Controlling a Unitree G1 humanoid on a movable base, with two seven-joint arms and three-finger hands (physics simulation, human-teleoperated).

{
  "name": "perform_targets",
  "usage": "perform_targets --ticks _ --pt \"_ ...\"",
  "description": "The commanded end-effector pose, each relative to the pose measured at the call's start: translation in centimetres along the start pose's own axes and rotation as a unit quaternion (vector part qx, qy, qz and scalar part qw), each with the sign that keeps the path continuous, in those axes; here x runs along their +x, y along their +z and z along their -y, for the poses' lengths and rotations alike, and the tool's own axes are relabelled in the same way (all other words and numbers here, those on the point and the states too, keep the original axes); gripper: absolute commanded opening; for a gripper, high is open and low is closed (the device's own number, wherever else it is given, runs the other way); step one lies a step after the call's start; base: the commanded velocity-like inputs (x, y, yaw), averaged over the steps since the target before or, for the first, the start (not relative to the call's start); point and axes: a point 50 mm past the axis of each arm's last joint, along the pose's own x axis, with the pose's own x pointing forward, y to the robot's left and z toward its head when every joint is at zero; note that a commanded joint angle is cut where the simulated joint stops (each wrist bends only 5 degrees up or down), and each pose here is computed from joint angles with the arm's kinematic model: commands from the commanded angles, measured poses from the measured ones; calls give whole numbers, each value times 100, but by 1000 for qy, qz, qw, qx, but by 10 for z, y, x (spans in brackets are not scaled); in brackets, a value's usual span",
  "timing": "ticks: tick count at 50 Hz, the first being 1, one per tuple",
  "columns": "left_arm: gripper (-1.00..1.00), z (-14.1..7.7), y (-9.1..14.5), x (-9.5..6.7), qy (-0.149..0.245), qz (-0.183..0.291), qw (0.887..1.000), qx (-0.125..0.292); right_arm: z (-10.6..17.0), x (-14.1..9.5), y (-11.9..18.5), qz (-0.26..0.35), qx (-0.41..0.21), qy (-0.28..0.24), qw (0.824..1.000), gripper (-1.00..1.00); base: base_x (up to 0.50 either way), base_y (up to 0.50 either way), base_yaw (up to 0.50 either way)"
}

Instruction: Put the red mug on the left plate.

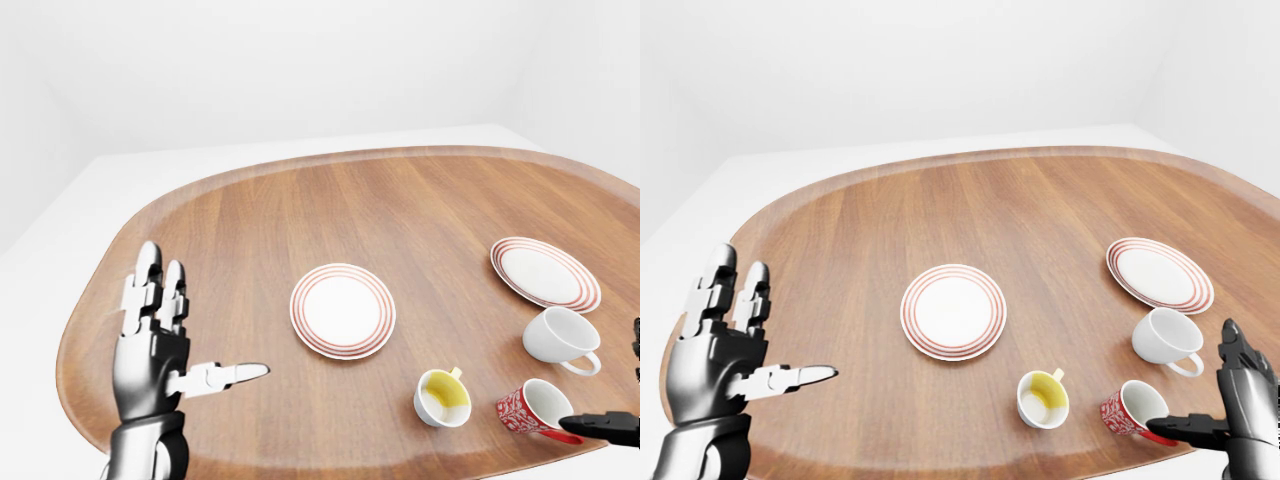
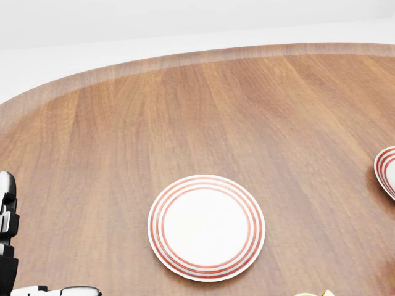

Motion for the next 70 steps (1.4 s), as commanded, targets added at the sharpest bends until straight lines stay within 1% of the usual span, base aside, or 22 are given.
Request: perform_targets --ticks 1,5,6,7,8,11,31,34,35,37,39,43,55,70 --pt "100 0 0 0 0 0 1000 0 -14 5 -8 -13 14 17 1000 100 0 0 0" --pt "100 0 0 0 0 -1 1000 0 -21 8 -14 -23 21 29 999 100 0 0 0" --pt "100 0 0 0 0 -1 1000 0 -22 8 -14 -23 21 37 999 100 0 0 0" --pt "100 0 0 0 0 -1 1000 0 -28 9 -15 -24 15 61 998 100 0 0 0" --pt "100 0 0 0 0 -1 1000 0 -32 10 -15 -26 10 71 997 100 0 0 0" --pt "100 0 0 0 0 -1 1000 1 -37 11 -15 -26 6 85 996 100 0 0 0" --pt "100 1 -1 0 -2 -1 1000 1 -28 8 -21 -37 10 60 997 100 0 0 0" --pt "100 2 -1 0 -2 -2 1000 1 -17 8 -21 -36 5 34 999 100 0 0 0" --pt "100 2 -1 0 -2 -2 1000 1 -9 7 -20 -32 6 11 999 100 0 0 0" --pt "100 2 -1 1 -2 -2 1000 1 -2 6 -19 -30 8 -5 1000 100 0 0 0" --pt "100 2 -1 1 -3 -3 1000 2 0 6 -20 -33 8 -10 999 100 0 0 0" --pt "100 2 -1 1 -3 -3 1000 1 -3 9 -22 -38 7 -9 999 100 0 0 0" --pt "100 3 -1 2 -3 -3 1000 2 -3 25 -17 -25 6 5 1000 100 0 0 0" --pt "100 3 -1 2 -2 -4 1000 2 -23 35 -32 -50 34 25 998 100 0 0 0"
